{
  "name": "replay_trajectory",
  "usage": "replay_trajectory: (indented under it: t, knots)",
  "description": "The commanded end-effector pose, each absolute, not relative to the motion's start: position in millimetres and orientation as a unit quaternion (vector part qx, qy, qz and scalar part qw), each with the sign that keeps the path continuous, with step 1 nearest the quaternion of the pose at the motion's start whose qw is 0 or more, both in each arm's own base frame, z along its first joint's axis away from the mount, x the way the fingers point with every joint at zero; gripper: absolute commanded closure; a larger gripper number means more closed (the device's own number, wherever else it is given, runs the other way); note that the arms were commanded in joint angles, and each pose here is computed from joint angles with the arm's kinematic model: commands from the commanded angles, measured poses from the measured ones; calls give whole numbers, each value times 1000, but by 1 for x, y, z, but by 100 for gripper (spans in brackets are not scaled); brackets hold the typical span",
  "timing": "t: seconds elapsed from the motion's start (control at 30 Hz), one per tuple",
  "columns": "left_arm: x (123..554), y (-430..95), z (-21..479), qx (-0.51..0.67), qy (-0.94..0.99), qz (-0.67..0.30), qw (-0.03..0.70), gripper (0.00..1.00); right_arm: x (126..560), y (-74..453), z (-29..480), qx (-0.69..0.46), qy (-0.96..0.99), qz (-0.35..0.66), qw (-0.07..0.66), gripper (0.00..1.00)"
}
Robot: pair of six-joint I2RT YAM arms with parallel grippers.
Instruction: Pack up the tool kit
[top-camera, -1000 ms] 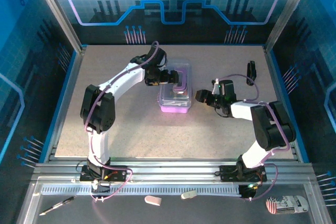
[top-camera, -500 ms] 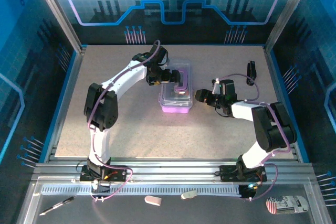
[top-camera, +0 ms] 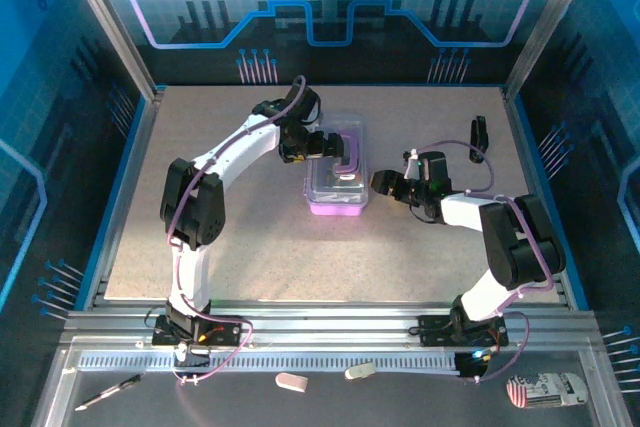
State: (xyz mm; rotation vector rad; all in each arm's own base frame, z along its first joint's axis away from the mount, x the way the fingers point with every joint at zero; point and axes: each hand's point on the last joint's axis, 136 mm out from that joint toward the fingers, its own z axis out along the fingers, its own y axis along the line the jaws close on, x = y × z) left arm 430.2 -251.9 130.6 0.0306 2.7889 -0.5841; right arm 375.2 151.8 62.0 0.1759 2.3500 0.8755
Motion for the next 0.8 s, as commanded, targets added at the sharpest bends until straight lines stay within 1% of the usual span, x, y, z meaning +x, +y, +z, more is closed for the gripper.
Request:
replay_trajectory:
  t: [0.0,0.17,0.33,0.57,0.77]
  knots:
    - [424,-253,154,16,968,-201,151,1,380,150,69,66,884,341,314,27]
    - [428,-258,164,13,963,-216,161,1,379,150,69,67,883,340,315,26]
    - [428,-259,142,7,969,-206,136,1,379,150,71,66,883,341,316,26]
    - [418,-264,104,18,977,-188,98,1,379,149,71,65,882,340,319,24]
    - [417,-256,94,13,981,-170,96,1,379,149,70,66,883,340,318,24]
